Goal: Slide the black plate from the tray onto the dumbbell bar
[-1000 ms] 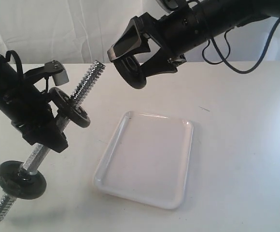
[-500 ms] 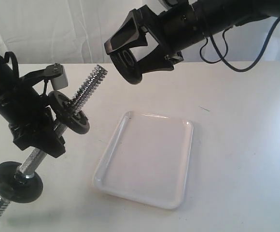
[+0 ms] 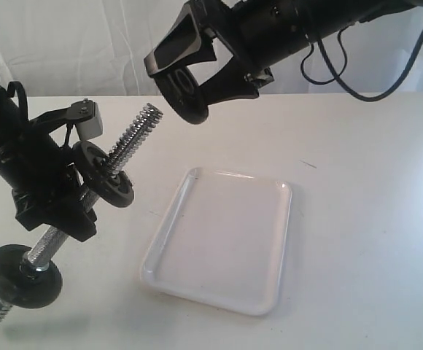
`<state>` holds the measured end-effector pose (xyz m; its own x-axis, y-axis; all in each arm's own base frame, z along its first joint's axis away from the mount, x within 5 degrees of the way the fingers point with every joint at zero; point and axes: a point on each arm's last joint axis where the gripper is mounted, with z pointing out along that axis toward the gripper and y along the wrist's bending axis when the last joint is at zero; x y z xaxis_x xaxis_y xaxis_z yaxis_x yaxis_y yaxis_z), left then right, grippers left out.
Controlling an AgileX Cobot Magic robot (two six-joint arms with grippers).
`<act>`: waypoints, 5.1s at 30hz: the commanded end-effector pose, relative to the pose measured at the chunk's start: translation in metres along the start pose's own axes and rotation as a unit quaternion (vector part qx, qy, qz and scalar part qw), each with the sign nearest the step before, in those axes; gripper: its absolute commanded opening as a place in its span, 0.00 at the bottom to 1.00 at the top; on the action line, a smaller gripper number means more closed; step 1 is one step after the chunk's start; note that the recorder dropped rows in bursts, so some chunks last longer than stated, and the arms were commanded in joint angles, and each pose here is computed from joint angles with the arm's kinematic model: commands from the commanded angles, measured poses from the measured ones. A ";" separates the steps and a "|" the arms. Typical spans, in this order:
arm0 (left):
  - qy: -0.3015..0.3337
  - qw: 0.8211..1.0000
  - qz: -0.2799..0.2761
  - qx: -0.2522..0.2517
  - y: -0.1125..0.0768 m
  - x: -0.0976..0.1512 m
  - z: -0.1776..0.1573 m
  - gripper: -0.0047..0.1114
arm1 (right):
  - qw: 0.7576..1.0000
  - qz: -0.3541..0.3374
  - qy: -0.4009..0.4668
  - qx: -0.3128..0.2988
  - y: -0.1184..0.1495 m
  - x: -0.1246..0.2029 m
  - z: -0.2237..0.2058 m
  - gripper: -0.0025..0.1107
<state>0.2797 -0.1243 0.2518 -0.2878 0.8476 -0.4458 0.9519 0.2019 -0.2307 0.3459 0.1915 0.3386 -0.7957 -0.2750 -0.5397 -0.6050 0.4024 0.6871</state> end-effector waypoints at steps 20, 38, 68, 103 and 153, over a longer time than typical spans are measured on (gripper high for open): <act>-0.061 0.995 0.038 0.066 -0.031 -0.025 -0.013 0.04 | 0.999 0.004 0.010 -0.037 0.004 0.002 0.022 0.02; -0.063 0.997 0.029 0.012 -0.024 -0.030 -0.010 0.04 | 0.999 0.007 0.007 -0.042 0.004 0.001 0.023 0.02; -0.125 0.991 0.047 0.016 -0.025 -0.040 -0.012 0.04 | 0.997 -0.023 0.009 -0.069 0.013 0.002 0.036 0.21; -0.136 0.990 0.004 -0.025 -0.016 -0.043 -0.012 0.04 | 0.983 -0.146 -0.107 -0.029 0.077 -0.024 -0.042 0.19; -0.189 0.918 -0.313 -0.154 0.065 -0.035 0.040 0.04 | 0.972 -0.207 -0.076 0.075 0.118 0.002 -0.087 0.02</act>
<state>0.3460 -0.1531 0.1793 -0.8015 0.3495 -0.4852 0.5234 0.8023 -0.2868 0.2738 0.1655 0.4561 -0.4797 -0.3107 -0.8206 -0.8480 0.4042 0.3427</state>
